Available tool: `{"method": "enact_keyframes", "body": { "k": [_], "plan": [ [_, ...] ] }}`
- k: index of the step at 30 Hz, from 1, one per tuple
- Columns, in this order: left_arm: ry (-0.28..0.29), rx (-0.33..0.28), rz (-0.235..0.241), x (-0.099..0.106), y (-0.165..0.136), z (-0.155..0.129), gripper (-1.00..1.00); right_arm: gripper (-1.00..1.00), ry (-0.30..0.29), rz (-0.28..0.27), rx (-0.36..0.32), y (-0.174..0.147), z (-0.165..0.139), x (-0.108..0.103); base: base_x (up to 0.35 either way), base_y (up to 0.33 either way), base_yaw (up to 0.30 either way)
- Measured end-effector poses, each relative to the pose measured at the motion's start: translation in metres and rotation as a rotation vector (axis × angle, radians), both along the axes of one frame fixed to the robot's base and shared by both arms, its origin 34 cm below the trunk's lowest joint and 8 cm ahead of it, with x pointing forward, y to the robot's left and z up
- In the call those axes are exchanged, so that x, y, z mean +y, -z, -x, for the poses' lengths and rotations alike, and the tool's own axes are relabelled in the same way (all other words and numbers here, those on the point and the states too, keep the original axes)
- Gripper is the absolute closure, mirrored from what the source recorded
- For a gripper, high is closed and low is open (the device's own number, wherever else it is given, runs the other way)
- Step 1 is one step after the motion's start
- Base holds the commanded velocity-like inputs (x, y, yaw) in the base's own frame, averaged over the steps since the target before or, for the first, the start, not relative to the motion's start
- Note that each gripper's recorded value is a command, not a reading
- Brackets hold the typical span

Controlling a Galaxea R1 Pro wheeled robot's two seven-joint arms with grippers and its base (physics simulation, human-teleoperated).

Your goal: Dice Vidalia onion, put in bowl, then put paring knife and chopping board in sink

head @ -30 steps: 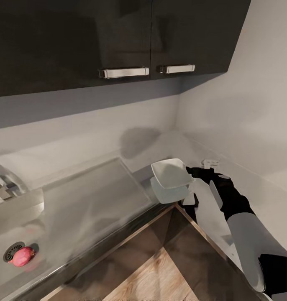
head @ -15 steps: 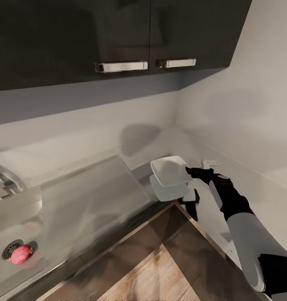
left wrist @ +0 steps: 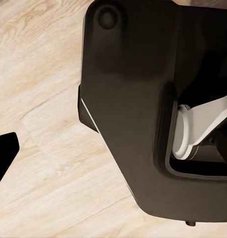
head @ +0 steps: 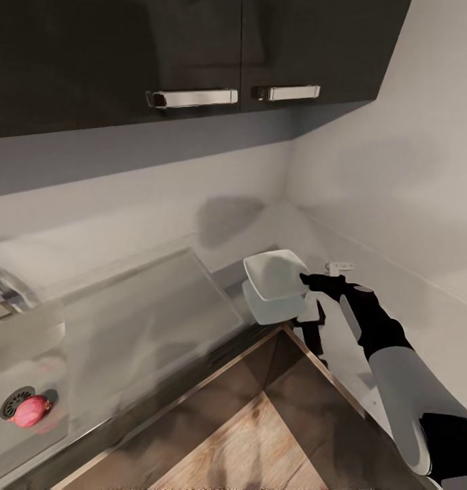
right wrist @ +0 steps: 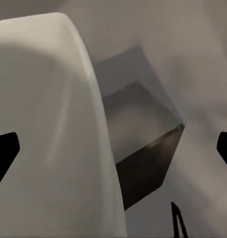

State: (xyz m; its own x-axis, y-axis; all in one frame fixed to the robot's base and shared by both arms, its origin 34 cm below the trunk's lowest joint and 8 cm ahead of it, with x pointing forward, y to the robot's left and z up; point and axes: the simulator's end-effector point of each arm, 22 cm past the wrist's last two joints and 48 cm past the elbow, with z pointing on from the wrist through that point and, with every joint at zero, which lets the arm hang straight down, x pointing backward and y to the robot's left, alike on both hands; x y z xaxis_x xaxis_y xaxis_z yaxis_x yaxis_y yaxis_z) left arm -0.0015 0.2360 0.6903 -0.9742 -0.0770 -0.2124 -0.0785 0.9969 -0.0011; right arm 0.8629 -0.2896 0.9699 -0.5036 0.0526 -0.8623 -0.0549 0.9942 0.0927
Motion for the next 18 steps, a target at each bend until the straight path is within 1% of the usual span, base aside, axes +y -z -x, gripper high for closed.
{"method": "enact_keyframes", "body": {
  "k": [18],
  "plan": [
    [0.000,0.029,0.000,0.000,-0.003,0.009,-1.00,-1.00,-0.002,-0.002,0.031,0.023,0.002,0.001,0.000,0.010,0.000]
  ]
}}
